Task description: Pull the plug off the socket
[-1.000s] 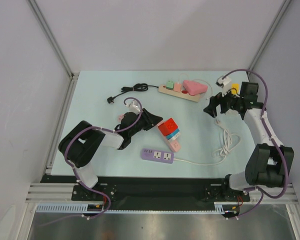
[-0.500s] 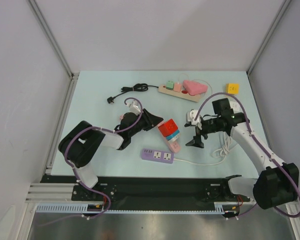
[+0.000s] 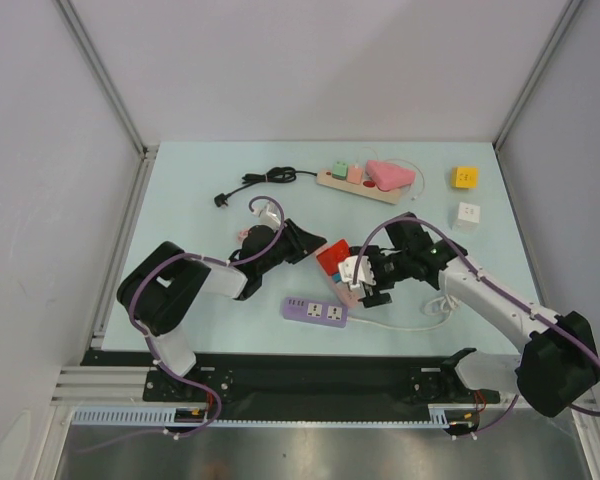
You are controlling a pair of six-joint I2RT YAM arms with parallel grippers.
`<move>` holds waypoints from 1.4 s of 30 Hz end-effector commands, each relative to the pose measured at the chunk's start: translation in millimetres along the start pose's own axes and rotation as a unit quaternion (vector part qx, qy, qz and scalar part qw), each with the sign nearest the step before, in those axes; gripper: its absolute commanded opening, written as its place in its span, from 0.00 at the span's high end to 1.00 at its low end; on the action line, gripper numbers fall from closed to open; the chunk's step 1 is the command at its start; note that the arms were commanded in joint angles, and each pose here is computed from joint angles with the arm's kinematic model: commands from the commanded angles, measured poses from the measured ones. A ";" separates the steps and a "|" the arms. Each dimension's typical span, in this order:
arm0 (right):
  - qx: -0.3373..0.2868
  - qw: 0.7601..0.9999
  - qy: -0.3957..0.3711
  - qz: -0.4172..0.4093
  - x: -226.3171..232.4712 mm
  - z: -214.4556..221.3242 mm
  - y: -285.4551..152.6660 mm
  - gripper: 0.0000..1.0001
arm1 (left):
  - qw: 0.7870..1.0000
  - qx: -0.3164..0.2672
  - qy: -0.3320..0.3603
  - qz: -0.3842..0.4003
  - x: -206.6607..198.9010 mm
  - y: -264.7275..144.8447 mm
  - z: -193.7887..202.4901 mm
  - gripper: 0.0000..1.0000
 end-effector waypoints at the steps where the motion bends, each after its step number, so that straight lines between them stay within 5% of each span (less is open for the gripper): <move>1: 0.007 1.000 -0.022 0.010 -1.6 -2.5 5.9 0.19 | 0.998 -0.030 0.000 0.049 -26.6 -1.6 -19.2 1.00; 20: -0.001 0.999 -0.041 -0.026 16.1 -17.5 5.1 0.37 | 0.999 -0.027 -0.001 0.043 -24.3 1.0 -18.1 1.00; 42: 0.015 0.997 -0.072 -0.022 -0.4 -35.6 21.1 0.32 | 0.999 -0.018 -0.004 0.046 -23.9 4.1 -16.5 1.00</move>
Point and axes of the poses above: each gripper's point midway between its finger pads, its own y axis out along the fingers, its own x axis along the line the jaws close on, z = x × y, the point moved 8 cm from there along -y, back along the fingers, and after that the axes turned 8 degrees about y, right-handed, at the moved point
